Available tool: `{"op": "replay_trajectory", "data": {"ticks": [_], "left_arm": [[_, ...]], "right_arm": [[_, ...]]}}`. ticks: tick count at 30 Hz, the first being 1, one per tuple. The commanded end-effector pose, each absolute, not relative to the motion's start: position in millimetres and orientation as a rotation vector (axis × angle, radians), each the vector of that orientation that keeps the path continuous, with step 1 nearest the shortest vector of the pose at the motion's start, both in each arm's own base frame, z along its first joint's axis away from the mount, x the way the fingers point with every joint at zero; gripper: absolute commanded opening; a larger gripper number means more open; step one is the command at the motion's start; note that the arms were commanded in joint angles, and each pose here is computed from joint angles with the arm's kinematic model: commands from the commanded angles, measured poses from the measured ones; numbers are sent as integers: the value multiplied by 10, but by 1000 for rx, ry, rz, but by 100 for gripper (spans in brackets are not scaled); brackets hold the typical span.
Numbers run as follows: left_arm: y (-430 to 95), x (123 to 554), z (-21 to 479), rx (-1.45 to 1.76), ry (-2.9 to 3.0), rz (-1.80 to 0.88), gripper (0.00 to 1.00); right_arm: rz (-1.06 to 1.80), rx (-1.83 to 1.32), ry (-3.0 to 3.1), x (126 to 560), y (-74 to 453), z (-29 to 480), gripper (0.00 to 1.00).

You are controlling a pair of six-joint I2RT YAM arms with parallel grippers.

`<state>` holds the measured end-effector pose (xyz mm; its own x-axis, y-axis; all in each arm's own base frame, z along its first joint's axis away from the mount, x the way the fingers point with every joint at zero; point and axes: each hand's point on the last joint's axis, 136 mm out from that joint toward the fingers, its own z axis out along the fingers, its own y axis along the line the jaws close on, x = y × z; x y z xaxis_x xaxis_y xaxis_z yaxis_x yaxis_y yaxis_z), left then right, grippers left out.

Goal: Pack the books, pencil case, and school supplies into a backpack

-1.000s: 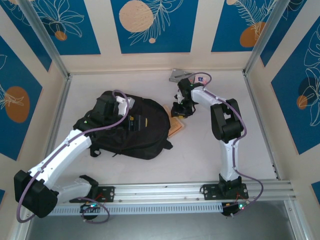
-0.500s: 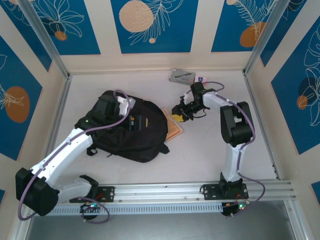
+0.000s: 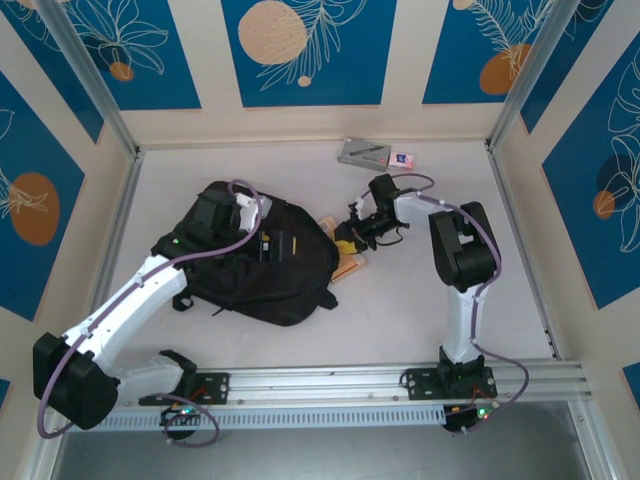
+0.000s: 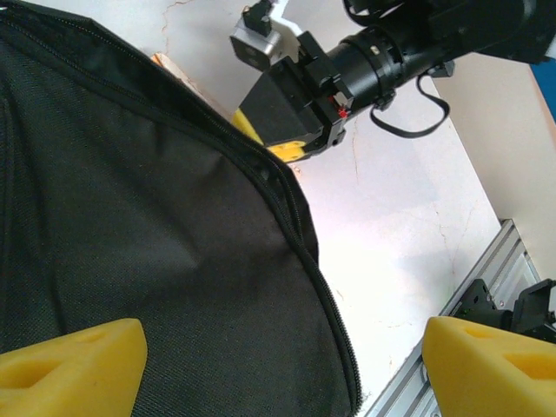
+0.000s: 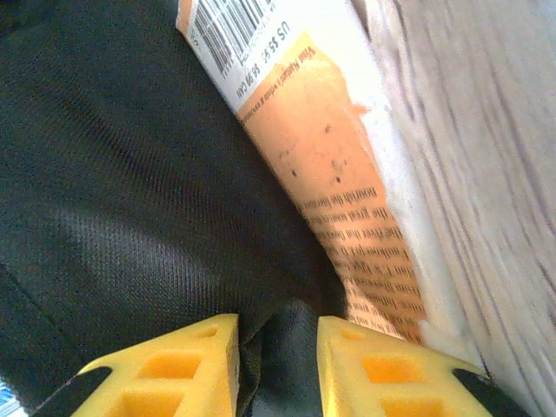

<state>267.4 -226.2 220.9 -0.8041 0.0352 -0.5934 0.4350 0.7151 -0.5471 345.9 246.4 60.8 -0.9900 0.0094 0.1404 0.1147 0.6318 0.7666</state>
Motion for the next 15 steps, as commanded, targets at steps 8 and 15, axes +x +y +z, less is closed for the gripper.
{"op": "replay_trajectory", "data": {"ticks": [8, 15], "left_arm": [[-2295, 2677, 2185, 350, 2368, -982, 82], [-2292, 2673, 2182, 348, 2369, -982, 82]], "right_arm": [[-752, -191, -3072, 3416, 1788, 422, 41], [-725, -64, -3004, 3181, 2004, 244, 45]]}}
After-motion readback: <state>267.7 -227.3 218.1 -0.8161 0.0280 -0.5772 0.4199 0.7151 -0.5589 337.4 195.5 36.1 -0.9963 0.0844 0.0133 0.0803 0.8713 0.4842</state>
